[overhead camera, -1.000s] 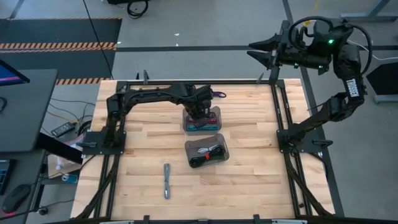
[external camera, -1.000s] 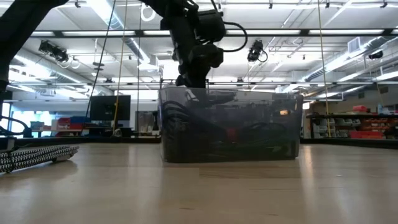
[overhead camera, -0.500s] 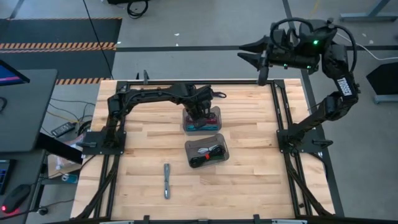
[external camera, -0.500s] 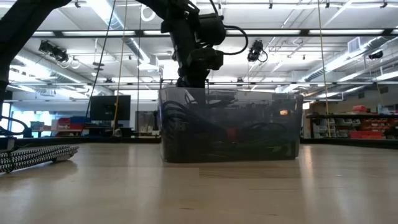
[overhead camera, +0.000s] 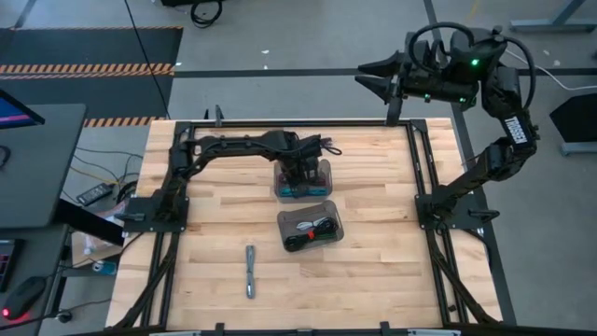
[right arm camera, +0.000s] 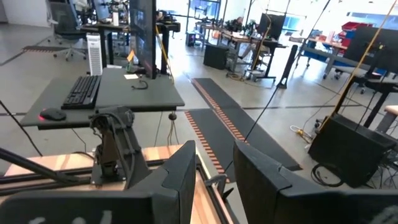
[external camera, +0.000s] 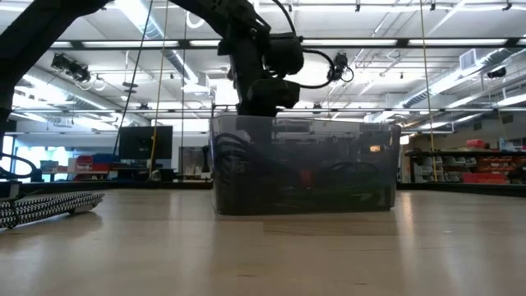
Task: Pick and place USB-C Cables
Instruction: Put the black charger cable into the top black transparent bin, then put the violet charger cable into the bottom black transparent bin
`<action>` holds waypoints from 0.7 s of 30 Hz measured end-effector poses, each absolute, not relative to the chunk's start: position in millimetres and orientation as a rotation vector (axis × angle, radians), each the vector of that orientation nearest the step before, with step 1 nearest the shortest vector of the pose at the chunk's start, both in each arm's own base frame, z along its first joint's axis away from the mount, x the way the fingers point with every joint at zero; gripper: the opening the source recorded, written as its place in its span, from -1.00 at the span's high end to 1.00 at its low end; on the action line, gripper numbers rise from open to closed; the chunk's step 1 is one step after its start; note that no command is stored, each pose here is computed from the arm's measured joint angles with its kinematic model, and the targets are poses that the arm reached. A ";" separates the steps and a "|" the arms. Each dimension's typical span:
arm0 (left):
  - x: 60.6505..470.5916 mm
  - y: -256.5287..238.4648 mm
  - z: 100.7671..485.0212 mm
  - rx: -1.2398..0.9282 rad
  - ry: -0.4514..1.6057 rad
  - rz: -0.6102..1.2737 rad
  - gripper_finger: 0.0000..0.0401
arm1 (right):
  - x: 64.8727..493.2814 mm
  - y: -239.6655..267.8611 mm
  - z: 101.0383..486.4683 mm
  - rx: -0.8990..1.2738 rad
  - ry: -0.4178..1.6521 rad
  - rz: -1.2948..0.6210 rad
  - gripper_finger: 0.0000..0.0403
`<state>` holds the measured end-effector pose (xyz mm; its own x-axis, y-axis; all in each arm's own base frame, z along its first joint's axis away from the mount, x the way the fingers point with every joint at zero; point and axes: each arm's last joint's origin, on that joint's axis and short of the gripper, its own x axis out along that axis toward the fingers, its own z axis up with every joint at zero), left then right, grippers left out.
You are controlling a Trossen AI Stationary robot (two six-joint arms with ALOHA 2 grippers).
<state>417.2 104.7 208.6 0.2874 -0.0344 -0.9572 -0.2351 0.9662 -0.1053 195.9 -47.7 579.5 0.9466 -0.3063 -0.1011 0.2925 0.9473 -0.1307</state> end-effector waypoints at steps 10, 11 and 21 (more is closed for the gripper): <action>424.9 104.8 204.3 -0.227 1.228 0.126 0.88 | 196.0 -47.3 578.7 -0.115 0.128 -0.301 0.44; 425.2 104.9 204.4 -0.224 1.225 0.125 0.85 | 196.0 -47.3 578.7 -0.115 0.129 -0.301 0.44; 425.7 103.3 204.8 -0.226 1.221 0.120 0.54 | 195.9 -47.3 578.4 -0.122 0.133 -0.300 0.44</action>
<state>425.7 103.3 204.8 0.3398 -0.0300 -0.9400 -0.2117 0.9714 -0.1075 195.9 -47.3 578.4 0.9466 -0.3023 -0.1122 0.2863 0.9480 -0.1389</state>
